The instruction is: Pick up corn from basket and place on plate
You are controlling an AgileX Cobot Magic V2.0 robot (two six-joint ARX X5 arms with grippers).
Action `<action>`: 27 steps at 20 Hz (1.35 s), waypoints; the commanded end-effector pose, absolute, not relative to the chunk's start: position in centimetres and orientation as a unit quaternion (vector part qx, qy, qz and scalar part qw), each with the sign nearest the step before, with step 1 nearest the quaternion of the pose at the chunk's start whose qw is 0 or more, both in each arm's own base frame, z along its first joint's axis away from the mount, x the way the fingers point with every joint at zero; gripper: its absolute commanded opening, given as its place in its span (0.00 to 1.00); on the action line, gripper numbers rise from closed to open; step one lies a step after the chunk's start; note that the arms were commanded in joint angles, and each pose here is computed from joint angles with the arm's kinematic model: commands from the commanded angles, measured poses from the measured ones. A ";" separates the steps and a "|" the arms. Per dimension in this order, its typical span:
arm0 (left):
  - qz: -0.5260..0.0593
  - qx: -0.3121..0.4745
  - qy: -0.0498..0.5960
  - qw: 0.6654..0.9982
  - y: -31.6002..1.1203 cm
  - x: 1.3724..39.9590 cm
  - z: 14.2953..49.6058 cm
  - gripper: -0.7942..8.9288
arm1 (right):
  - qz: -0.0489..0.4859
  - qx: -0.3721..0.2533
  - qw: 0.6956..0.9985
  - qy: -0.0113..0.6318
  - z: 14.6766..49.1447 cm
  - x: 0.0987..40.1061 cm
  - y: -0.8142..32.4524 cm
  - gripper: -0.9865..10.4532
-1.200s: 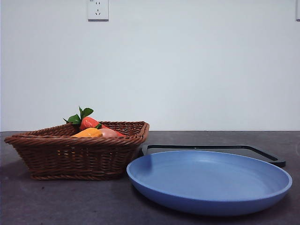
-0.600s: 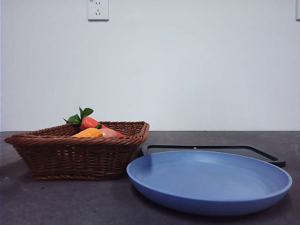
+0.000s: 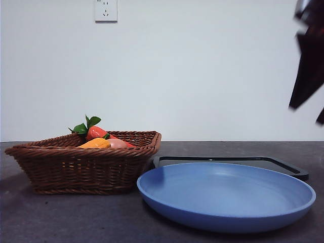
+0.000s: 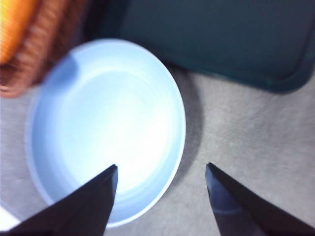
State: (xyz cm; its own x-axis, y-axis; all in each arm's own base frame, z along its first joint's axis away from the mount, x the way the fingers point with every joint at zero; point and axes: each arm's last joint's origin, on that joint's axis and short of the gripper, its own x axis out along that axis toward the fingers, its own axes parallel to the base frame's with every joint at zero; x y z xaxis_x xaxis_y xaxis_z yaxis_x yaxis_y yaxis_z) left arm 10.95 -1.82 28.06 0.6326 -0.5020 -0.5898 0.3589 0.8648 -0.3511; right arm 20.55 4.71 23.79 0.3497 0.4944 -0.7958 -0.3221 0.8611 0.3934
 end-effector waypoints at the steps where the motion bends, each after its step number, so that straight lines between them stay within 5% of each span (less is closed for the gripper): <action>1: -0.244 -0.100 0.347 0.900 -1.8 11.0 28.6 0.51 | 0.248 0.087 0.803 0.536 22.2 22.4 5.3 0.34; 10: -0.243 -0.100 0.347 0.900 -1.8 11.0 28.6 0.51 | 0.245 0.086 0.757 0.600 17.2 25.1 6.5 0.33; 23: -0.243 -0.101 0.346 0.900 -1.9 11.0 28.6 0.51 | 0.259 0.067 0.752 0.603 16.0 25.5 8.0 0.09; 27: -0.241 -0.107 0.352 0.898 -1.9 11.4 28.5 0.51 | 0.256 0.069 0.753 0.603 16.1 25.6 8.0 0.09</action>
